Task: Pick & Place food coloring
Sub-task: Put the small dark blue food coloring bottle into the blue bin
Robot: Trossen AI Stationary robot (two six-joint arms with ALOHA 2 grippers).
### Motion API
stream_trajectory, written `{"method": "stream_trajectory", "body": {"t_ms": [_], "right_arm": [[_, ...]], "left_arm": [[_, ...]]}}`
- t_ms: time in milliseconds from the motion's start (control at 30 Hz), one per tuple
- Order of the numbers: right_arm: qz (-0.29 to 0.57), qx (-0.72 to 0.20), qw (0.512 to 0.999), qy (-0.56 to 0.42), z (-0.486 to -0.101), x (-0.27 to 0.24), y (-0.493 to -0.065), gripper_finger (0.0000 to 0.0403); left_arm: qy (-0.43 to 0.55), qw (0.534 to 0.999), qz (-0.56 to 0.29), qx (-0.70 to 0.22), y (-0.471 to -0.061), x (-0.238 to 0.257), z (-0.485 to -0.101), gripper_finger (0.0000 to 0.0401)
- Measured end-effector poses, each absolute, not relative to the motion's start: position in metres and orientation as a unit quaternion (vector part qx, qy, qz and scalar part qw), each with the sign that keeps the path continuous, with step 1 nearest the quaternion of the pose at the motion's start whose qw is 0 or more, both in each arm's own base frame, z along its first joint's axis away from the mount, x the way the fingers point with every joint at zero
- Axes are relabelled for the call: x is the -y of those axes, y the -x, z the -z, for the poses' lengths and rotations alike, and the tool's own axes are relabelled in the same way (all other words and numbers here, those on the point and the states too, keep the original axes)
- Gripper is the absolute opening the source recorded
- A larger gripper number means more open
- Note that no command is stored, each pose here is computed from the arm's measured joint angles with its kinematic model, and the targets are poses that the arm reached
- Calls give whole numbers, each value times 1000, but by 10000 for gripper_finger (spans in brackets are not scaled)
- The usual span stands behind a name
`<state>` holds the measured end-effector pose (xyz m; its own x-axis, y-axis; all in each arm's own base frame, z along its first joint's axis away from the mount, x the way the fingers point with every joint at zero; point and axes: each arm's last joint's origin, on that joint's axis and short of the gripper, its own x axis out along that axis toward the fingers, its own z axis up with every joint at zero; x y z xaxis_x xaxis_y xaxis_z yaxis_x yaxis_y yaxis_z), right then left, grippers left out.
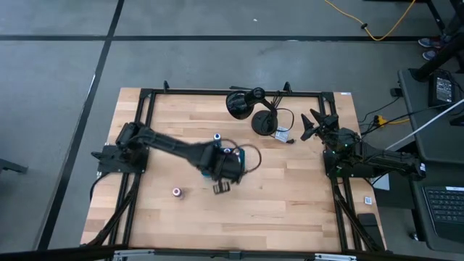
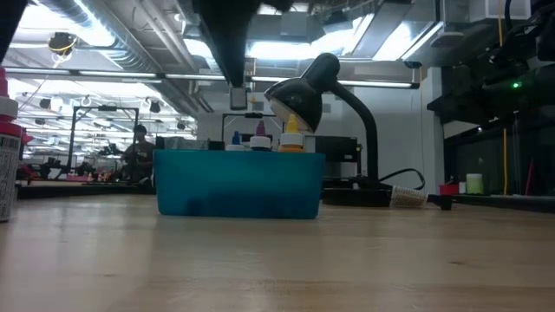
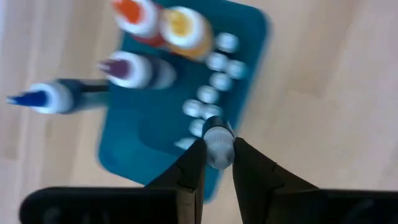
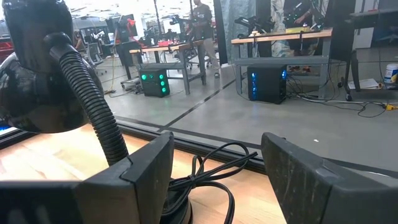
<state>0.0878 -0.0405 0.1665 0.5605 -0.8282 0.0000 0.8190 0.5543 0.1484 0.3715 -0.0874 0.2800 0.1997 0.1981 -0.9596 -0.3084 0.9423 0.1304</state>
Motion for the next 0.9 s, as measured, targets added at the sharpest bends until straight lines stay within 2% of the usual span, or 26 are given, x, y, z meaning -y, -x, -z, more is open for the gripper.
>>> {"method": "stream_trajectory", "body": {"t_ms": [267,567,900], "right_arm": [[467,35,881,-66,-166,41,-88,244],[467,35,881,-66,-166,40,-88,244],[467,35,881,-66,-167,40,-88,244]], "left_arm": [[27,736,-216,-641,-370,44,-272,57],[19,690,-229,-686,-357,37,-236,57],[32,704,-219,-675,-356,44,-205,57]]}}
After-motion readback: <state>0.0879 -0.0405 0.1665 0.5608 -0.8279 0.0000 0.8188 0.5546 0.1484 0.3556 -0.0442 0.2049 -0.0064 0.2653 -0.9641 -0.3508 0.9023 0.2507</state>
